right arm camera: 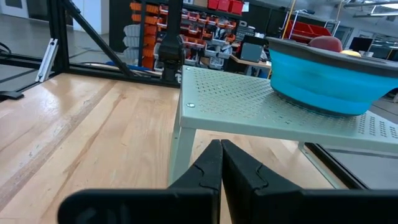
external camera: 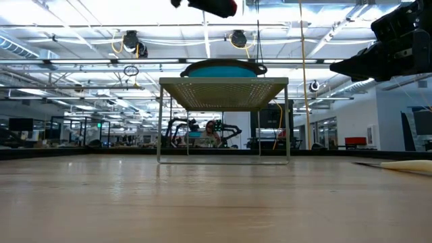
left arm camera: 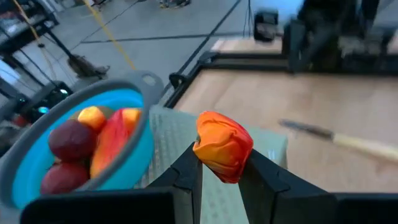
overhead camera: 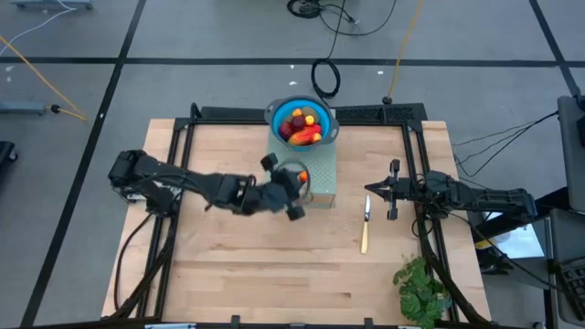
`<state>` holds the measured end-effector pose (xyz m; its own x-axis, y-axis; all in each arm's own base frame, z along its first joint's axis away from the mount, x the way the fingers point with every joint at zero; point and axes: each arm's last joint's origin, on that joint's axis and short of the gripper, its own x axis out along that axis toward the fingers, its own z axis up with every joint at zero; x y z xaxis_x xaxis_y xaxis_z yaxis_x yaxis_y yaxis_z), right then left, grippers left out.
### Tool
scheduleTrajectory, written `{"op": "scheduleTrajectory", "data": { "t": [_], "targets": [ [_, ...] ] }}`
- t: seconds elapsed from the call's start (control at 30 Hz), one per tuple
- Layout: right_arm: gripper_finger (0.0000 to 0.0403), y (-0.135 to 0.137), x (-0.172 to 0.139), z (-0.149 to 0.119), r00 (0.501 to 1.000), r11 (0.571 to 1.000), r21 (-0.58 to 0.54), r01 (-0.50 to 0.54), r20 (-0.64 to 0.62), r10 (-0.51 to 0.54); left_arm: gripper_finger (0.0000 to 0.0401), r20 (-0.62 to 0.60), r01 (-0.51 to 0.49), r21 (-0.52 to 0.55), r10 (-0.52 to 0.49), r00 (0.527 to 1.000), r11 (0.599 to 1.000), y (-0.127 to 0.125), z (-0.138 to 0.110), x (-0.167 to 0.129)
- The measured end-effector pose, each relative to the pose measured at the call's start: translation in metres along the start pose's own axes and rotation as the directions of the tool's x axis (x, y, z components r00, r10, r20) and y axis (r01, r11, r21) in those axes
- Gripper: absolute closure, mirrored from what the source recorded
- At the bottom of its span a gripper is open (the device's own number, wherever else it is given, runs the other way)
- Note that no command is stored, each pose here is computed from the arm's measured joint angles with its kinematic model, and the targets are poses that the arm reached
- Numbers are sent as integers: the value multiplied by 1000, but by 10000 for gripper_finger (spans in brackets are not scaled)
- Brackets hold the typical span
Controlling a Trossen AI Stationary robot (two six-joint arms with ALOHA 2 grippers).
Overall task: Pick & Place Fruit
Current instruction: Put the peach into the blue strainer bowl on the shelf
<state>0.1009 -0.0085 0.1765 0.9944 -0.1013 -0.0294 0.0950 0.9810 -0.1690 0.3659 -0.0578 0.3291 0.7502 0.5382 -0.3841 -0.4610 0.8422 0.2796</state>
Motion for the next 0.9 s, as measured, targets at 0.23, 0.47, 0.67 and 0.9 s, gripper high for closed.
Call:
{"op": "scheduleTrajectory", "data": {
  "t": [0.23, 0.47, 0.67, 0.9],
  "targets": [
    [403, 0, 0, 0, 1000, 1000, 4, 0, -2, 0, 325, 48, 38, -143, -32, 998, 989, 47, 13, 30],
    [403, 0, 0, -1, 1000, 1000, 11, -1, -9, 1, 325, 36, 83, -243, -76, 996, 967, 95, 12, 58],
    [403, 0, 0, -2, 1000, 1000, 10, 2, -16, -2, 325, 26, 122, -340, -121, 992, 932, 133, 7, 75],
    [403, 0, 0, -2, 1000, 1000, 8, 6, -18, -5, 325, -8, 126, -338, -136, 991, 933, 156, -1, 83]
  ]
}}
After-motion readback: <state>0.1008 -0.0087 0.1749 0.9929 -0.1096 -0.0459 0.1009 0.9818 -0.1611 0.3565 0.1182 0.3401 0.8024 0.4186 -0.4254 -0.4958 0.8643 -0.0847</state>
